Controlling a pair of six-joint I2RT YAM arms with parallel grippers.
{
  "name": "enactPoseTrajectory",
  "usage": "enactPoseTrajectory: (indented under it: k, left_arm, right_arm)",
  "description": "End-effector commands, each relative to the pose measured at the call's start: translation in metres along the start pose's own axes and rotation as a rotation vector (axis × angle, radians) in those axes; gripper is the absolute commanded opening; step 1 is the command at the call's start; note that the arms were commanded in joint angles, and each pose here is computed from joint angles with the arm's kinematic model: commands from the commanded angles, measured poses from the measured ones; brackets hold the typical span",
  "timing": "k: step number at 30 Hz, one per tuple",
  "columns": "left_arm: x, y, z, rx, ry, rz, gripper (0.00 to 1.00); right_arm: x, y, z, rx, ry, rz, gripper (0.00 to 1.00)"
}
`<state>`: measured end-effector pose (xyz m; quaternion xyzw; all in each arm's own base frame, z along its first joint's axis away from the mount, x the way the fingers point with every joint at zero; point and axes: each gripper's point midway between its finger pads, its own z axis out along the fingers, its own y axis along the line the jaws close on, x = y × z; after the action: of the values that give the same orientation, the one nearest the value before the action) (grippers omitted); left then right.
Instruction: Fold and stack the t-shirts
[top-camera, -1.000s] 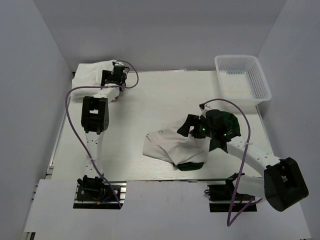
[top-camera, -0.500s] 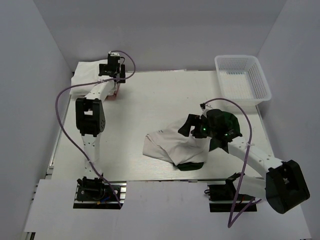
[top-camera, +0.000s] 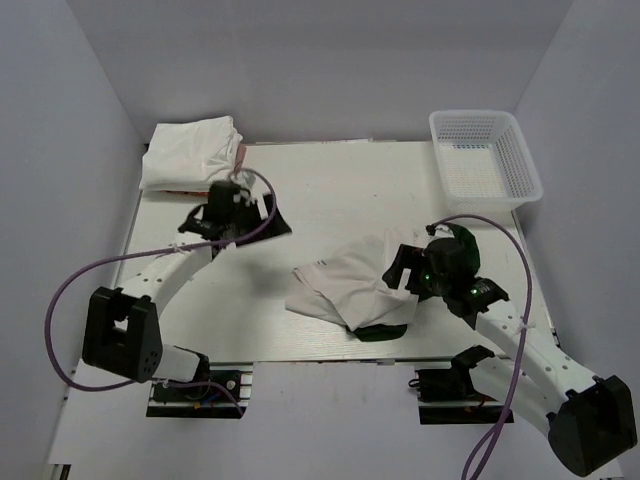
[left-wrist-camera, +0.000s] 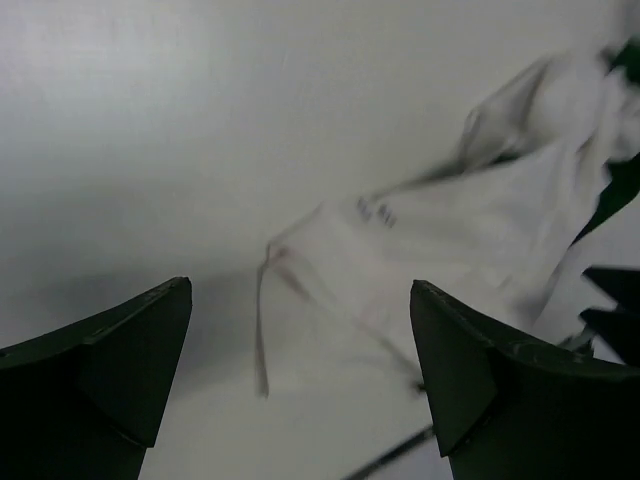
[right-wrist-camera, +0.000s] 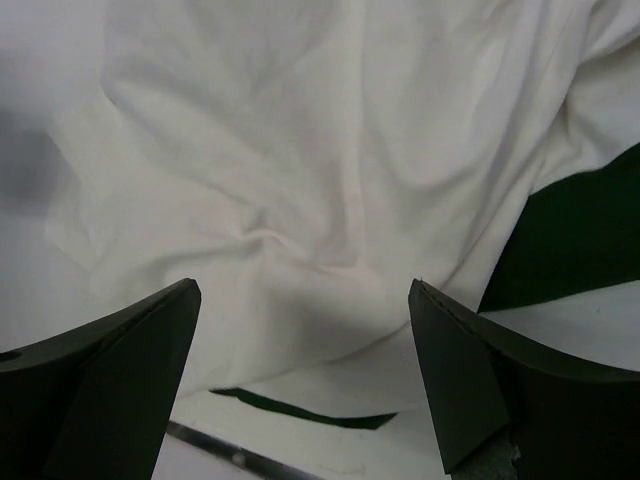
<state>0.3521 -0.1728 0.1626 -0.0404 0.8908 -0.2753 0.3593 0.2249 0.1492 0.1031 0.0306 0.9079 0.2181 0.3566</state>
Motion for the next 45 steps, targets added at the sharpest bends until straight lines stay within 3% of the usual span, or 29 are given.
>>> enactPoseTrajectory:
  k: [1, 4, 8, 16, 21, 23, 24, 25, 27, 28, 29, 34, 35, 41, 45]
  left_arm:
    - [0.094, -0.001, -0.015, 0.043, 0.282, -0.098, 1.00]
    - [0.141, 0.006, -0.038, 0.046, 0.319, -0.140, 1.00]
    - [0.160, 0.013, -0.042, 0.051, 0.290, -0.143, 1.00]
    - [0.192, 0.020, -0.015, 0.024, 0.410, -0.094, 0.78]
    - [0.208, 0.019, -0.001, 0.010, 0.453, -0.070, 0.74]
    - [0.209, 0.014, 0.008, 0.015, 0.461, -0.071, 0.59]
    - [0.210, 0.010, 0.008, 0.027, 0.461, -0.060, 0.59]
    - [0.210, 0.010, 0.011, 0.021, 0.468, -0.061, 0.46]
    - [0.210, 0.009, 0.014, 0.006, 0.477, -0.063, 0.29]
    - [0.213, 0.011, 0.013, -0.010, 0.477, -0.053, 0.10]
    - [0.207, 0.012, 0.016, -0.032, 0.457, -0.047, 0.01]
    - [0.187, 0.021, 0.017, -0.119, 0.376, -0.023, 0.00]
    - [0.183, 0.020, 0.016, -0.118, 0.361, -0.020, 0.00]
    - [0.161, 0.011, 0.008, -0.099, 0.269, -0.015, 0.00]
    - [0.161, 0.013, 0.004, -0.109, 0.262, -0.013, 0.00]
  right_arm:
    - [0.033, 0.003, -0.007, -0.076, 0.115, -0.044, 0.90]
    - [0.046, 0.002, -0.009, -0.090, 0.178, -0.062, 0.90]
    - [0.062, -0.008, -0.011, -0.058, 0.235, -0.056, 0.90]
    - [0.076, 0.018, -0.008, -0.236, 0.281, -0.038, 0.90]
    - [0.077, 0.027, 0.003, -0.275, 0.303, -0.016, 0.90]
    - [0.069, 0.032, 0.009, -0.286, 0.280, -0.008, 0.90]
    - [0.069, 0.031, 0.011, -0.278, 0.282, 0.001, 0.90]
    - [0.064, 0.032, 0.013, -0.275, 0.267, 0.005, 0.90]
    - [0.054, 0.036, 0.016, -0.274, 0.234, 0.012, 0.90]
    - [0.049, 0.040, 0.016, -0.282, 0.219, 0.010, 0.89]
    - [0.047, 0.039, 0.016, -0.281, 0.217, 0.005, 0.89]
    - [0.039, 0.039, 0.007, -0.245, 0.225, -0.041, 0.90]
    - [0.043, 0.037, 0.003, -0.257, 0.238, -0.112, 0.90]
    - [0.047, 0.078, -0.025, -0.440, 0.266, -0.202, 0.90]
    - [0.043, 0.077, -0.020, -0.342, 0.237, -0.316, 0.90]
